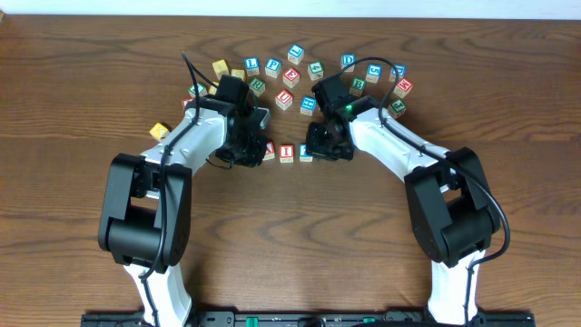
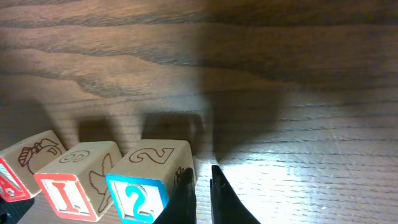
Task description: Spell out AI2
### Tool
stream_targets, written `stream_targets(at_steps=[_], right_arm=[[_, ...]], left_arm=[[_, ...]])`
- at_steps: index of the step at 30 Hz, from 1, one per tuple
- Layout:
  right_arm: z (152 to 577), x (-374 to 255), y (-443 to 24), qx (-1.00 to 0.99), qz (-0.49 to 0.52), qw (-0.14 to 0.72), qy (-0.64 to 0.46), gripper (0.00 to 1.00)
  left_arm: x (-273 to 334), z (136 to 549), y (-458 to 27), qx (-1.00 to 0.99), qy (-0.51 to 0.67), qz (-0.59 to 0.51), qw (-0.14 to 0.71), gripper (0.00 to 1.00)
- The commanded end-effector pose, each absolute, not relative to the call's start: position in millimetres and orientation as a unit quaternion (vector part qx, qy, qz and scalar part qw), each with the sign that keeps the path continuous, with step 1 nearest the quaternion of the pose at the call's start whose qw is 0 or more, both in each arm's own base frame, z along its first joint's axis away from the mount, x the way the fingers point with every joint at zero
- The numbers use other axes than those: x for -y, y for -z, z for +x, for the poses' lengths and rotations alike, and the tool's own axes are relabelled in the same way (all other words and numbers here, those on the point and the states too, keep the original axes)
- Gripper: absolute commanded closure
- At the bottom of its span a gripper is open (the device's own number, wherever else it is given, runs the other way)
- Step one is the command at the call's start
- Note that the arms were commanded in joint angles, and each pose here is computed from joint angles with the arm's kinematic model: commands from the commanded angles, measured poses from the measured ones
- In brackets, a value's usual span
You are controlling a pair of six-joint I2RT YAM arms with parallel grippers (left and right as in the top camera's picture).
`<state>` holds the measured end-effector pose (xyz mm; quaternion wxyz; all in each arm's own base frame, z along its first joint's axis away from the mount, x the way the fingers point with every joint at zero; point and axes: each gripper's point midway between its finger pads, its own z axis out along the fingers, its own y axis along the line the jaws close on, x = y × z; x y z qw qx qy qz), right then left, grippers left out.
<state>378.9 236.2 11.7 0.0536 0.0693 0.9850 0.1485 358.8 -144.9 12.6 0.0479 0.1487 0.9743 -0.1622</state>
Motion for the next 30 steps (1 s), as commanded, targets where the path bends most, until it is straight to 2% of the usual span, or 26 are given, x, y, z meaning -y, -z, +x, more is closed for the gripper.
stream_targets(at_steps=[1,18,30], right_arm=[[374.1,-240.0,-4.7,-0.985,0.077,0.043,-0.148,0.95],[374.7,-255.7,-7.2,-0.984,0.060,0.057,-0.160,0.92],[374.5,-256.0,-7.2,-0.984,0.060,0.057,-0.160,0.92]], left_arm=[[146.2,354.8,-8.1,-0.973,0.168,0.156,0.040,0.93],[147.6,353.2,-8.1,-0.971,0.169,0.163,0.039,0.92],[157.9,338.1,-7.1,-0.959,0.166,0.229,0.024,0.92]])
